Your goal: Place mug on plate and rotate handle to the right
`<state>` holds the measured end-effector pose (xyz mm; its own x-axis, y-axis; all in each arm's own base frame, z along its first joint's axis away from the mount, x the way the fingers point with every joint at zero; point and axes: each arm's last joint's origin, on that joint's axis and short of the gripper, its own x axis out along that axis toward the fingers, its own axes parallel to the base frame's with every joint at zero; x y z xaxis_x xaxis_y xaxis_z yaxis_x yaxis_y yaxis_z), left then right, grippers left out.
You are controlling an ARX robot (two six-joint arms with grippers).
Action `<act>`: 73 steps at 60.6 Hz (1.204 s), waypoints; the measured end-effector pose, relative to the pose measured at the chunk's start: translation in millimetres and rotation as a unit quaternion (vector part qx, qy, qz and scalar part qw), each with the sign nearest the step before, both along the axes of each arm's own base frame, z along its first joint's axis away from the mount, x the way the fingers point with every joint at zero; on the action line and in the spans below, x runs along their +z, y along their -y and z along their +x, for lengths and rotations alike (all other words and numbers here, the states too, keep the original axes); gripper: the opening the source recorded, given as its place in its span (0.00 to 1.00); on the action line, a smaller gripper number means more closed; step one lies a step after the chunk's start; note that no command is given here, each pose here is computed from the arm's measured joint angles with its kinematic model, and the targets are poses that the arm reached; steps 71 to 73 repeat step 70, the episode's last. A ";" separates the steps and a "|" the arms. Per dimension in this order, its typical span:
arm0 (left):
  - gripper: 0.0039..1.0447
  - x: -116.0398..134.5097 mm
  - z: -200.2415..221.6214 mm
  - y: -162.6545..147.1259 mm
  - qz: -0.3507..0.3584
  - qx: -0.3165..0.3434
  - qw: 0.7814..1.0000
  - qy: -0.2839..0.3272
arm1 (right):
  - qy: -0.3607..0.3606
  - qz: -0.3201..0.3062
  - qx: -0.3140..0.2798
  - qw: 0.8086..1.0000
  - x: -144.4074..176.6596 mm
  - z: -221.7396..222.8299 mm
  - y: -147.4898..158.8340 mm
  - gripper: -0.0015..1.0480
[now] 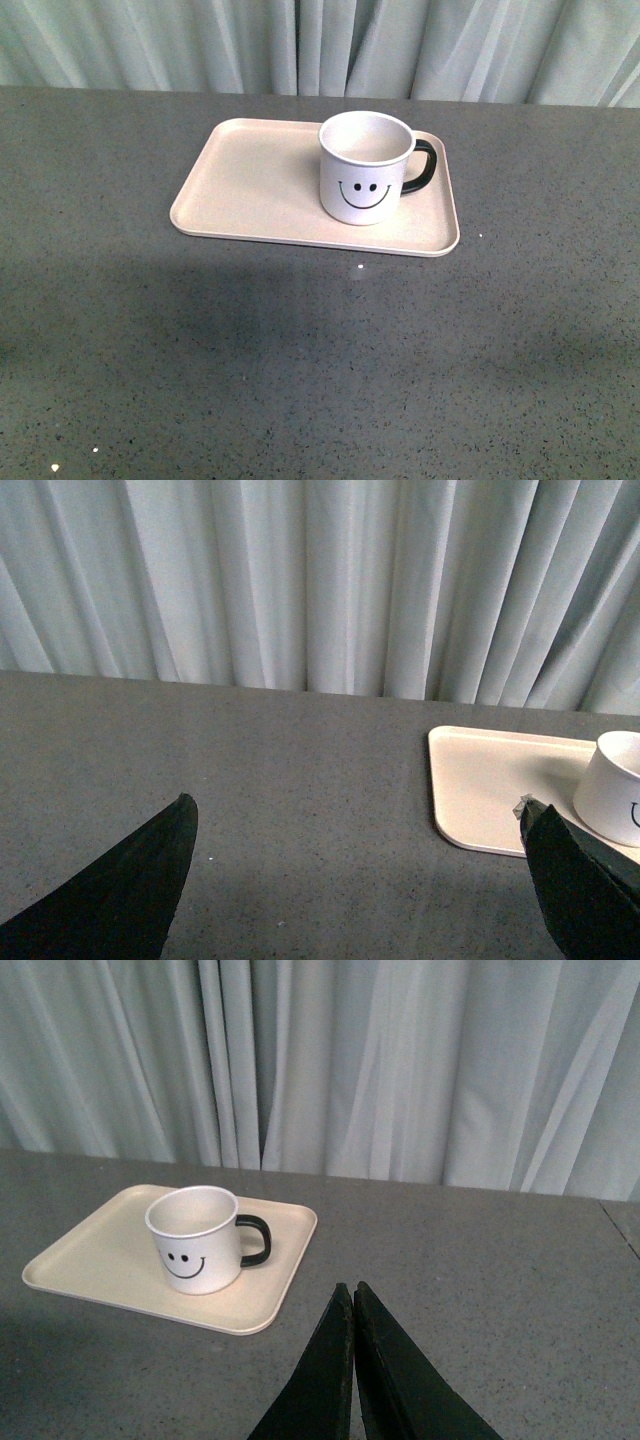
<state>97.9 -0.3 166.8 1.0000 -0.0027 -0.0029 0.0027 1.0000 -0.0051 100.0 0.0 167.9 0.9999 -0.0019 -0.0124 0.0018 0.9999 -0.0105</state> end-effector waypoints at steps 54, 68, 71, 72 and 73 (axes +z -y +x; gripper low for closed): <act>0.91 0.0 0.0 0.0 0.000 0.000 1.000 0.000 | 0.014 0.000 0.001 1.000 1.9 -3.1 -0.1 0.91; 0.91 0.0 0.0 0.0 0.000 0.000 1.000 0.000 | 0.014 0.000 0.001 1.000 1.9 -3.1 -0.1 0.91; 0.91 0.0 0.0 0.0 0.000 0.000 1.000 0.000 | 0.014 0.000 0.001 1.000 1.9 -3.1 -0.1 0.91; 0.91 0.0 0.0 0.0 0.000 0.000 1.000 0.000 | 0.014 0.000 0.001 1.000 1.9 -3.1 -0.1 0.91; 0.91 0.0 0.0 0.0 0.000 0.000 1.000 0.000 | 0.014 0.000 0.001 1.000 1.9 -3.1 -0.1 0.91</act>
